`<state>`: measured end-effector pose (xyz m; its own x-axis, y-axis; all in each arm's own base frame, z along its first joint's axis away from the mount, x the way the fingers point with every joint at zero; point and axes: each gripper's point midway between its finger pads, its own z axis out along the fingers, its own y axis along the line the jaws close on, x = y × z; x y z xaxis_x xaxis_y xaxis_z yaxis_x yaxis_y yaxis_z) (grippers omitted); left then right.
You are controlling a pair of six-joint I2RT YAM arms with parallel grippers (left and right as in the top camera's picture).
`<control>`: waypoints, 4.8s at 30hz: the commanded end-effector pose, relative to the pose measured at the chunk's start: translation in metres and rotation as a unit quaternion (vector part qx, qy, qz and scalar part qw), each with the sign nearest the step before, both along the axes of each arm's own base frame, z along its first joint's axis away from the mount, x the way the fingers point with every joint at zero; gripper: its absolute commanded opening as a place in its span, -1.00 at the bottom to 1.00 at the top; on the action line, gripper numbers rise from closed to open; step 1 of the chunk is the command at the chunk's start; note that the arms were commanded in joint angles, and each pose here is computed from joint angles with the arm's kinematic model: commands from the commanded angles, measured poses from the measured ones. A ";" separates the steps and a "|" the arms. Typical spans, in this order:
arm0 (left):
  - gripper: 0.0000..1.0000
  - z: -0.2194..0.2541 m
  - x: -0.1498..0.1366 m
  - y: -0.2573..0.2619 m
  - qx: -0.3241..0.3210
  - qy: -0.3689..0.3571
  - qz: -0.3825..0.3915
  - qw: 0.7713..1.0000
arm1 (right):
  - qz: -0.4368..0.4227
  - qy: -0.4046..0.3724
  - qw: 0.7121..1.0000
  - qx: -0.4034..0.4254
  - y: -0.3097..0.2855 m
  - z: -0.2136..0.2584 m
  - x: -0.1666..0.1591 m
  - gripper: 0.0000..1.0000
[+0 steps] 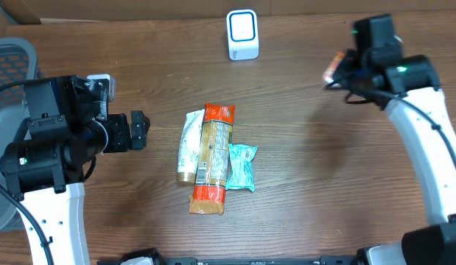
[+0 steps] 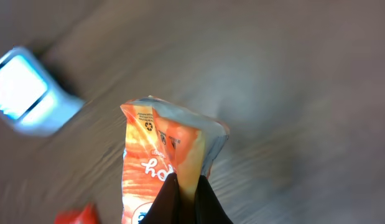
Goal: Scan the item barcode
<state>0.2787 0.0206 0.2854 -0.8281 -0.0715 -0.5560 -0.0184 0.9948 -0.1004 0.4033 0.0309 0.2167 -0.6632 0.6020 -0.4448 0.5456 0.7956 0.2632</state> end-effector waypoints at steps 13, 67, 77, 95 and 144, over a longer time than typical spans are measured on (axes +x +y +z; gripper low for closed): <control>1.00 0.006 0.003 0.000 0.000 -0.010 -0.005 1.000 | -0.185 0.073 0.977 0.069 -0.075 -0.152 -0.044 -0.69; 0.99 0.006 0.003 0.000 0.000 -0.010 -0.005 1.000 | 0.629 0.159 0.744 0.162 0.280 -0.153 -0.192 0.62; 0.99 0.006 0.002 0.000 0.000 -0.010 -0.005 1.000 | 0.643 0.206 0.726 0.128 0.262 -0.180 -0.202 0.64; 0.99 0.006 0.002 0.000 0.000 -0.010 -0.005 1.000 | 0.646 0.212 0.728 0.088 0.250 -0.193 -0.192 0.53; 1.00 0.006 0.003 0.000 0.000 -0.010 -0.005 1.000 | 0.538 0.164 0.799 0.215 0.283 -0.126 -0.150 0.53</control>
<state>0.2787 0.0206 0.2854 -0.8281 -0.0715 -0.5560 -0.0184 0.9948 -0.1004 0.2679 0.3035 0.1010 -0.9022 -0.4123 -0.1269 -0.3973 0.6795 0.6168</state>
